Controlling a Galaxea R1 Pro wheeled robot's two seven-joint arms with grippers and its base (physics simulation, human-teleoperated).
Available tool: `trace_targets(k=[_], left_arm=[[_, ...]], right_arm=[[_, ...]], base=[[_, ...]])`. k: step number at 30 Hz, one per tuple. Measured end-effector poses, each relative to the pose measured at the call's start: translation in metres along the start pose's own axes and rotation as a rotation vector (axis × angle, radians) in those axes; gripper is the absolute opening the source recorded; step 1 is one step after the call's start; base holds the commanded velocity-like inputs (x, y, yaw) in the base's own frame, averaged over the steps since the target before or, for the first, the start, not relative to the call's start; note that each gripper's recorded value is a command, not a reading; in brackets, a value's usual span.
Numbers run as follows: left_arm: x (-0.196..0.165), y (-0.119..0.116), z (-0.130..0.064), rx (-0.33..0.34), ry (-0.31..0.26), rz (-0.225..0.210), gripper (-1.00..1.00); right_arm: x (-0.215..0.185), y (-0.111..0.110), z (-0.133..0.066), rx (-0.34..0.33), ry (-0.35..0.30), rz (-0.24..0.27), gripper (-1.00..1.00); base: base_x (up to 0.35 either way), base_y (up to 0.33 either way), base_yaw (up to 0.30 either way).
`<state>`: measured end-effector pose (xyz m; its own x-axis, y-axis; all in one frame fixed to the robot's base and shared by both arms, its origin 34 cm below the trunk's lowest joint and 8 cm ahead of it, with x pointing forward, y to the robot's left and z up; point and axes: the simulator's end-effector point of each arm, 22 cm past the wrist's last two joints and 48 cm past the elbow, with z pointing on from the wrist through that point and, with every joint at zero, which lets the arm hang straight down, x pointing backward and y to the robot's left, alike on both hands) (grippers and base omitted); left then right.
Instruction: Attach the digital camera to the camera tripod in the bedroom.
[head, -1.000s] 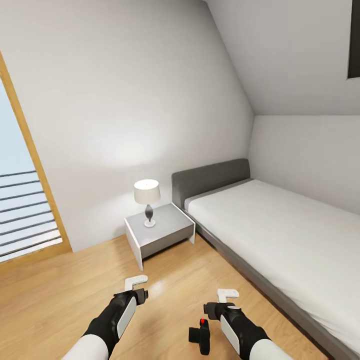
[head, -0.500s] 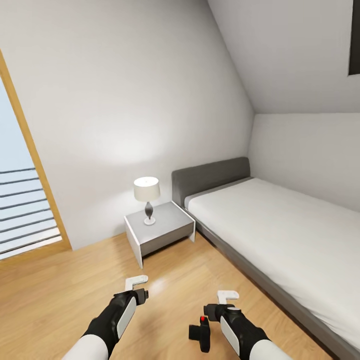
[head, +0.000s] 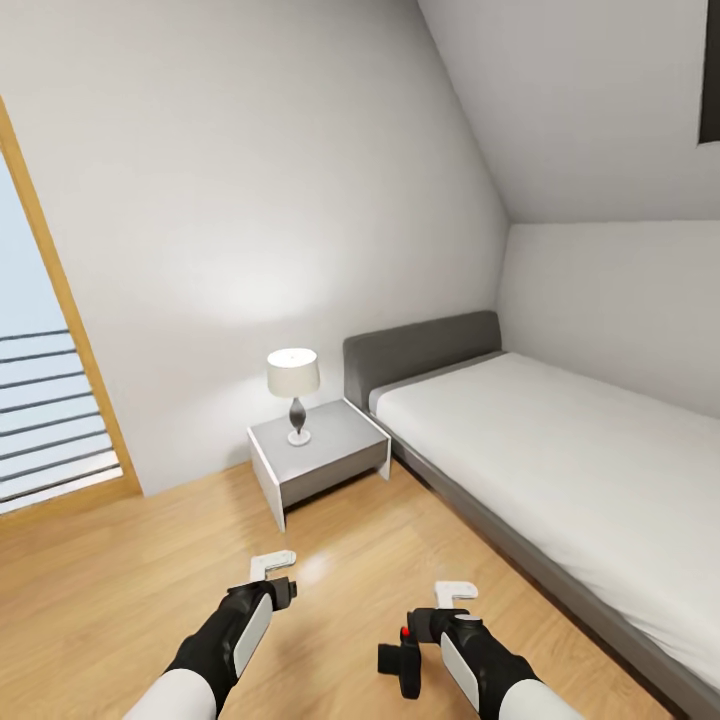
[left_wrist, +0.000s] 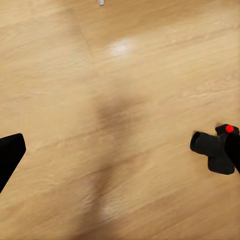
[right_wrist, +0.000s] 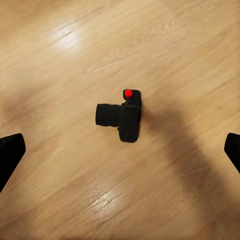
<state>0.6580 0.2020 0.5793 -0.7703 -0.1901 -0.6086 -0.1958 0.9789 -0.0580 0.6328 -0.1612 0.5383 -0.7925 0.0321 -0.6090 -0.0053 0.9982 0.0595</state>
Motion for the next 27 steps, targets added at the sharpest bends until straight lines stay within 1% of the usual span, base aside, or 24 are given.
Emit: trace_targets(k=[27], left_arm=[[0.038, 0.006, 0.038, -0.001, -0.005, 0.001, 1.00]], right_arm=[[0.038, -0.003, 0.038, 0.000, -0.002, 0.001, 1.00]], base=[[0.000, 0.000, 0.000]])
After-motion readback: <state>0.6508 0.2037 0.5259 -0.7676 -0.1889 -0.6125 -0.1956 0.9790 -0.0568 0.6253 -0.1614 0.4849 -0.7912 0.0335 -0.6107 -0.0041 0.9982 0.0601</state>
